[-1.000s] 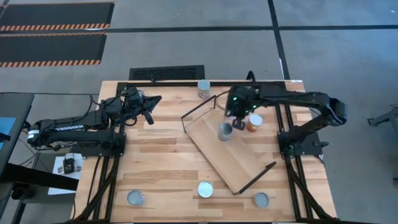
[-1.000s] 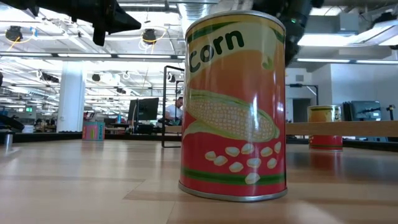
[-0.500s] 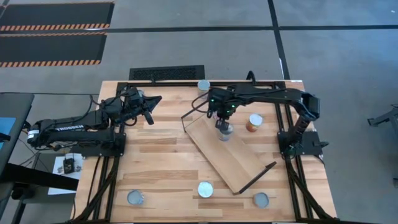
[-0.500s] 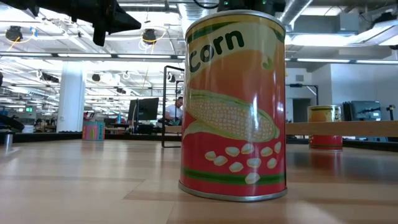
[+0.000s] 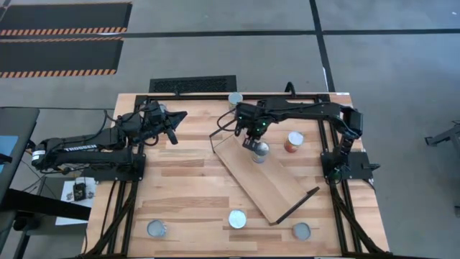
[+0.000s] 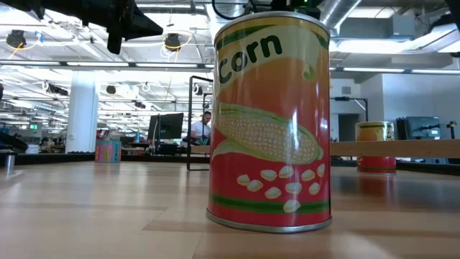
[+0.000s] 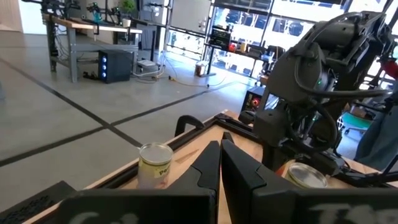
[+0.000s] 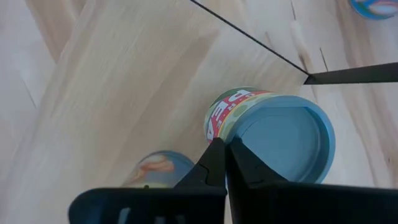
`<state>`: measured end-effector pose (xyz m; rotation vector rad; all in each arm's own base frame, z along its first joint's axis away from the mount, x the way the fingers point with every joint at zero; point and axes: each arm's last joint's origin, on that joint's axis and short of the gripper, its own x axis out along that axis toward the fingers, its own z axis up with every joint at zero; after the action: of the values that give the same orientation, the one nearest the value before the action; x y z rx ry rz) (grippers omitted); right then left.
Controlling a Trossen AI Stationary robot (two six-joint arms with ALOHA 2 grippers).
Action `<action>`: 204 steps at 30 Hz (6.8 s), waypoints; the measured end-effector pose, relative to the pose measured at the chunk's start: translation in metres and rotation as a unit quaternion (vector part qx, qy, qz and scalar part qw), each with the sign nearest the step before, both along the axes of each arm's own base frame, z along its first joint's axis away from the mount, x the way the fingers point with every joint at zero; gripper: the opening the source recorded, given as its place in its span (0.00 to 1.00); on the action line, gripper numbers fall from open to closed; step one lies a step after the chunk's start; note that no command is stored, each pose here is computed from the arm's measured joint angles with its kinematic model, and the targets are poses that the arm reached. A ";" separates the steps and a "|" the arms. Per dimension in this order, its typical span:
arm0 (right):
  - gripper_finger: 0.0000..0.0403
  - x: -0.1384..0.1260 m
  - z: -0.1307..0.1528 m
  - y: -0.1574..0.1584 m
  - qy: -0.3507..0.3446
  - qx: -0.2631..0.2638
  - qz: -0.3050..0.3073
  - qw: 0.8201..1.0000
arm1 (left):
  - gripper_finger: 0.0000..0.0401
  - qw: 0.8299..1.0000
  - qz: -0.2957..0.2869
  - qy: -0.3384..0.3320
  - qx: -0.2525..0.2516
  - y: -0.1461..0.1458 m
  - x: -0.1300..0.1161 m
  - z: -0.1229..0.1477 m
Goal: Pick and place cans onto a shelf
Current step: Put the canned peas on the shelf, then put the top canned corn on the shelf
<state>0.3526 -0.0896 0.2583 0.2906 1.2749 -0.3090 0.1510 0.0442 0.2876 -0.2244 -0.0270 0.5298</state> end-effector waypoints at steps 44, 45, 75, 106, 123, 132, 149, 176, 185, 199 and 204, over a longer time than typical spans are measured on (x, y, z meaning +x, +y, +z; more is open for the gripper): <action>0.27 0.017 -0.008 0.003 -0.020 0.045 -0.086 0.995 | 0.00 1.000 0.001 0.004 -0.001 0.000 0.000 -0.001; 0.27 0.018 -0.002 0.004 -0.024 0.046 -0.072 0.996 | 0.00 1.000 0.001 0.004 0.000 0.000 0.000 -0.001; 0.01 -0.057 -0.021 -0.053 -0.094 0.025 -0.113 0.989 | 0.00 1.000 -0.001 0.008 -0.002 0.000 0.000 -0.002; 0.01 -0.057 -0.017 -0.045 -0.100 0.071 -0.107 0.987 | 0.00 1.000 0.000 0.012 -0.003 0.000 0.000 -0.002; 0.01 -0.079 0.052 0.035 -0.176 0.077 0.049 0.980 | 0.00 1.000 -0.016 0.011 -0.005 -0.001 0.000 -0.002; 0.00 -0.132 0.066 0.039 -0.336 0.001 0.057 0.940 | 0.00 1.000 -0.016 0.013 -0.018 -0.001 0.000 -0.004; 0.26 -0.215 0.021 0.053 -0.135 0.016 -0.122 0.983 | 0.00 0.999 -0.015 0.017 -0.024 -0.001 0.000 -0.005; 0.38 -0.157 -0.041 0.033 0.109 -0.085 0.059 0.989 | 0.00 0.996 0.043 0.080 0.022 0.002 -0.003 -0.011; 0.14 -0.158 -0.045 0.022 0.113 -0.052 0.085 0.989 | 0.00 0.994 0.050 0.092 0.023 0.002 -0.003 -0.013; 0.01 -0.162 0.013 0.045 0.087 -0.035 0.084 0.992 | 0.00 0.993 0.065 0.095 -0.024 0.002 -0.005 -0.019; 0.01 -0.145 0.037 0.084 0.042 -0.021 0.048 0.998 | 0.00 0.990 0.074 0.108 -0.045 0.002 -0.006 -0.023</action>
<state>0.2075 -0.0055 0.2949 0.1821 1.3591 -0.2683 0.1450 0.0464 0.2641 -0.2532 0.1923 0.7008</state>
